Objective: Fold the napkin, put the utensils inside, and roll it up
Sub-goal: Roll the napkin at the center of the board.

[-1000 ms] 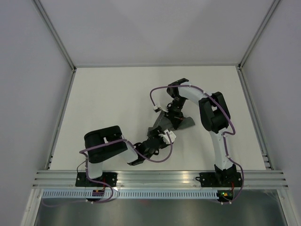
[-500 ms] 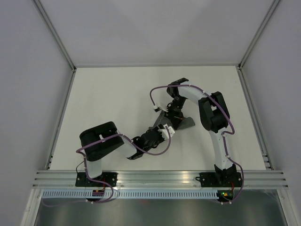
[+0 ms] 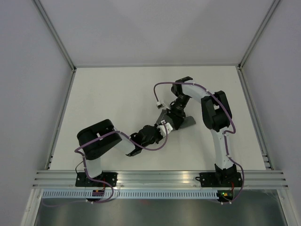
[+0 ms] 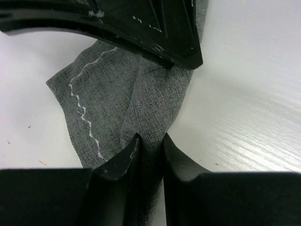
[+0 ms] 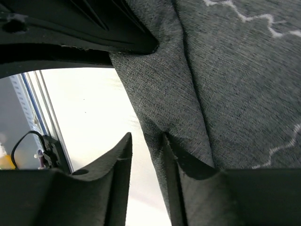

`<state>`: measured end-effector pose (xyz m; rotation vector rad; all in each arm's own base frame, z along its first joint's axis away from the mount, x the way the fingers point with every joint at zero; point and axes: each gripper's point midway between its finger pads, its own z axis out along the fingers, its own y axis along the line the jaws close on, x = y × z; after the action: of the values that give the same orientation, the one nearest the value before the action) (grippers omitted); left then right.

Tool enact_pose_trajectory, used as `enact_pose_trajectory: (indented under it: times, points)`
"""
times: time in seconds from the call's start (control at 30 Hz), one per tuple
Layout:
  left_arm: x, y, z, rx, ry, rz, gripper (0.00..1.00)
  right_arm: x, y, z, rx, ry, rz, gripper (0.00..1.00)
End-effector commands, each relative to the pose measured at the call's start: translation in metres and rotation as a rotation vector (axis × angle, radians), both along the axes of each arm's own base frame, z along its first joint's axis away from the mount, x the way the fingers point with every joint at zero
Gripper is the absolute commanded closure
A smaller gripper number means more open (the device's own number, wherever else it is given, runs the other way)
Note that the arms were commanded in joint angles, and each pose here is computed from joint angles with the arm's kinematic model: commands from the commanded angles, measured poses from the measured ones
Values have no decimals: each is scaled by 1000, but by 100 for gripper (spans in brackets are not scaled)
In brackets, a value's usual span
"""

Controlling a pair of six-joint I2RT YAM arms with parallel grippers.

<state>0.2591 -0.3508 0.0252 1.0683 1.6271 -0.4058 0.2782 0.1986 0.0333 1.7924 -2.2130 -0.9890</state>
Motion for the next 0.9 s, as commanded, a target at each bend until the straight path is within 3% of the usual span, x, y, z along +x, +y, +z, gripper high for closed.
enact_pose_trajectory:
  times: [0.0, 0.17, 0.3, 0.4, 0.6, 0.87]
  points:
    - [-50, 6, -50, 45, 247, -134, 98, 38, 6, 20, 119, -171, -26, 59]
    - [-53, 15, -57, -30, 389, -118, 98, 50, 1, 48, 187, -271, -109, 56]
    - [-58, 19, -48, -118, 475, -141, 98, 76, -9, 74, 247, -534, -164, 54]
    - [-62, 21, -48, -146, 554, -154, 98, 65, -14, 83, 286, -645, -137, 52]
    - [-64, 15, -58, -78, 662, -160, 98, 35, -24, 81, 321, -805, -101, 49]
    - [-63, 11, -78, 123, 883, -117, 98, -3, -19, 41, 227, -938, -5, 48]
